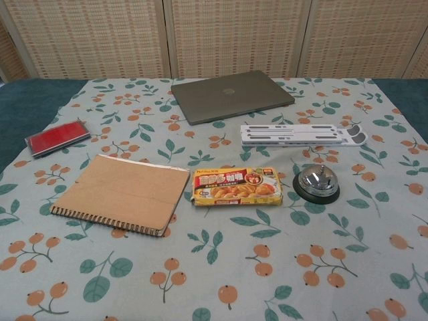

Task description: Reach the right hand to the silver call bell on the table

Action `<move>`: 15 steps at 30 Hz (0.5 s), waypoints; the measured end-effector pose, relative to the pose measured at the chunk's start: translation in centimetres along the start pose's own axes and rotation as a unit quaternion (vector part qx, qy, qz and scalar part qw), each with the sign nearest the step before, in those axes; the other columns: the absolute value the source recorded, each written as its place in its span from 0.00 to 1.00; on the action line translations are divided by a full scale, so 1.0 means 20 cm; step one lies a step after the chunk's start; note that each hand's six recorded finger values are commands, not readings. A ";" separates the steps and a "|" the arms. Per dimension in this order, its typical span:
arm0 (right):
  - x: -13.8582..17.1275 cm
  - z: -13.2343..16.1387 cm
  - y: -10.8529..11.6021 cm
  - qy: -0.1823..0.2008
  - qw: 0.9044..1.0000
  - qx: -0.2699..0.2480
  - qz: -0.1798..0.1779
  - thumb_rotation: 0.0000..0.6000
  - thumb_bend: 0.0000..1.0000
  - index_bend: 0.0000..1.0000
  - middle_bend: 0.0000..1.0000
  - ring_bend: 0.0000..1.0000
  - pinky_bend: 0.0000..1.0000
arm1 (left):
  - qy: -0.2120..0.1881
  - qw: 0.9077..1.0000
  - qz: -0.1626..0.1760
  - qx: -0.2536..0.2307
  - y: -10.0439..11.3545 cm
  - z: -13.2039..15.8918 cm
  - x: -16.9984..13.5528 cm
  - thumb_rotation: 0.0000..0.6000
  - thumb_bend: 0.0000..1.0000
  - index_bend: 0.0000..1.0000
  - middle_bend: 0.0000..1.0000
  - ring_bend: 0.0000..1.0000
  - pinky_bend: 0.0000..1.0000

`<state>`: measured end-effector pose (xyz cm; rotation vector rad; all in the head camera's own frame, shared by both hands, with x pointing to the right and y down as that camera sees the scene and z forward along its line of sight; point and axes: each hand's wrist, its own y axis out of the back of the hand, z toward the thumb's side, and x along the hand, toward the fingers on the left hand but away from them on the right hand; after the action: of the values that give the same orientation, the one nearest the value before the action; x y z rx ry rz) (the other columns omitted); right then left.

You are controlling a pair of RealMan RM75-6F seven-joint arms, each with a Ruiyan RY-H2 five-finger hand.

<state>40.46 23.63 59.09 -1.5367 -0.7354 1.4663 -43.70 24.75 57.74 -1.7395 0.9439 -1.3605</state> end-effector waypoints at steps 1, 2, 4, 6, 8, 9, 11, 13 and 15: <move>0.00 0.00 -0.01 0.002 1.000 0.001 0.002 1.00 0.46 0.02 0.01 0.00 0.05 | -0.001 1.000 0.001 0.001 0.00 0.00 0.00 1.00 0.39 0.30 0.25 0.15 0.37; 0.00 0.01 -0.01 0.004 1.000 0.002 0.003 1.00 0.46 0.02 0.01 0.00 0.05 | -0.002 1.000 0.003 0.001 0.00 0.00 0.00 1.00 0.39 0.30 0.25 0.15 0.37; 0.00 0.01 -0.01 0.008 1.000 0.001 0.005 1.00 0.46 0.02 0.01 0.00 0.05 | -0.003 1.000 0.002 0.001 0.00 0.01 0.00 1.00 0.39 0.30 0.25 0.15 0.37; 0.00 0.02 -0.02 0.015 1.000 0.000 0.004 1.00 0.46 0.02 0.01 0.00 0.05 | -0.003 1.000 0.000 0.001 0.00 0.01 0.00 1.00 0.39 0.30 0.25 0.15 0.37; -0.01 0.03 -0.02 0.023 1.000 -0.001 0.003 1.00 0.46 0.01 0.01 0.00 0.05 | -0.004 1.000 0.001 0.001 0.01 0.02 -0.01 1.00 0.39 0.30 0.25 0.15 0.37; -0.01 0.04 -0.03 0.031 1.000 0.000 0.001 1.00 0.46 0.00 0.01 0.00 0.04 | -0.005 1.000 0.003 0.002 0.01 0.02 -0.01 1.00 0.39 0.30 0.25 0.15 0.37; -0.03 0.05 -0.04 0.044 0.999 0.002 -0.001 1.00 0.46 0.00 0.01 0.00 0.04 | -0.004 1.000 0.007 0.002 0.02 0.02 -0.01 1.00 0.39 0.30 0.25 0.15 0.37; -0.06 0.07 -0.06 0.059 0.998 0.001 -0.002 1.00 0.46 0.00 0.01 0.00 0.04 | -0.002 1.000 0.006 0.001 0.01 0.01 -0.01 1.00 0.39 0.30 0.25 0.15 0.37; -0.10 0.11 -0.10 0.075 0.997 -0.016 0.003 1.00 0.48 0.00 0.01 0.00 0.04 | 0.004 1.000 0.004 -0.001 0.02 0.00 -0.01 1.00 0.39 0.30 0.25 0.15 0.37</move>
<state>38.30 23.17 61.96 -1.6538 -0.6686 1.3336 -43.84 24.75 57.39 -1.7311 0.9572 -1.3620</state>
